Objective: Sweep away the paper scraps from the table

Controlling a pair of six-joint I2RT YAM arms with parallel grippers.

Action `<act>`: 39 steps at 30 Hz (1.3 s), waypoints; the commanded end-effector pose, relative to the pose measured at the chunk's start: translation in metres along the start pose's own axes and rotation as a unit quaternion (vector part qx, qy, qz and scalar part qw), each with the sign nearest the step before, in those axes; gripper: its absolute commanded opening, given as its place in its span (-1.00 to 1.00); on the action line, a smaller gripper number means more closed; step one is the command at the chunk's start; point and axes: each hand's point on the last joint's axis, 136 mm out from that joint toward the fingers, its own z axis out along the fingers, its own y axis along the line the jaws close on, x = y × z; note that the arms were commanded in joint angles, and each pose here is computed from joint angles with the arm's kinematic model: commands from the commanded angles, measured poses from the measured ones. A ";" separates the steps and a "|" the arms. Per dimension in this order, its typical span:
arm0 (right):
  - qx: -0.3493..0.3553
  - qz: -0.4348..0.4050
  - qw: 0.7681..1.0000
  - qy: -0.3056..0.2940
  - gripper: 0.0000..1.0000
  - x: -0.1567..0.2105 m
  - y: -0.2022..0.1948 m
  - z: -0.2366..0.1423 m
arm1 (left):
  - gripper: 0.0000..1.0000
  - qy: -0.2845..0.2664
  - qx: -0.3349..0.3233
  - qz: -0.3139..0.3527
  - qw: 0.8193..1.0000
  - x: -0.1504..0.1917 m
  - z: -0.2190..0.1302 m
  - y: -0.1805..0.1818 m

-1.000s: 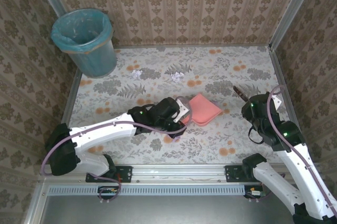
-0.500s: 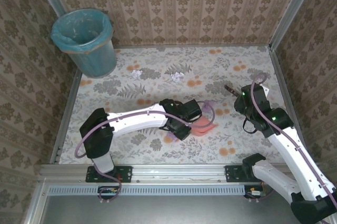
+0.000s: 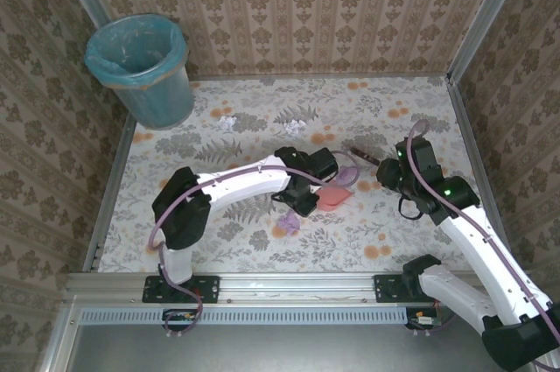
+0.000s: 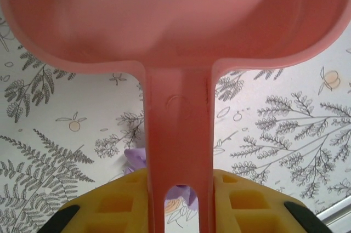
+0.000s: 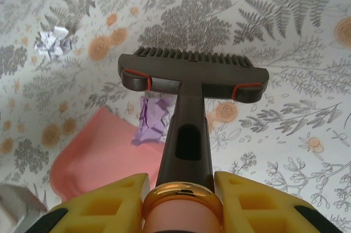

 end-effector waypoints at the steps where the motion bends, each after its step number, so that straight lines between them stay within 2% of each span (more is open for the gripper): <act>1: -0.037 -0.017 0.999 0.020 -1.00 0.007 0.014 0.002 | -1.00 0.021 0.003 -0.003 1.000 -0.001 0.006 0.002; 19: -0.130 -0.062 0.980 0.138 -1.00 0.079 0.037 -0.032 | -1.00 -0.005 0.000 0.004 1.000 -0.018 0.031 0.009; 22: -0.127 -0.066 0.982 0.124 -1.00 0.079 0.034 -0.040 | -1.00 -0.013 0.000 0.008 1.000 -0.019 0.032 0.009; 27: -0.108 -0.049 0.991 0.067 -1.00 0.064 0.018 -0.050 | -1.00 -0.036 0.001 0.012 0.999 -0.023 0.027 0.008; 39: -0.093 0.003 0.995 -0.029 -1.00 0.034 0.000 -0.067 | -1.00 -0.124 -0.022 0.038 0.991 -0.034 0.001 0.005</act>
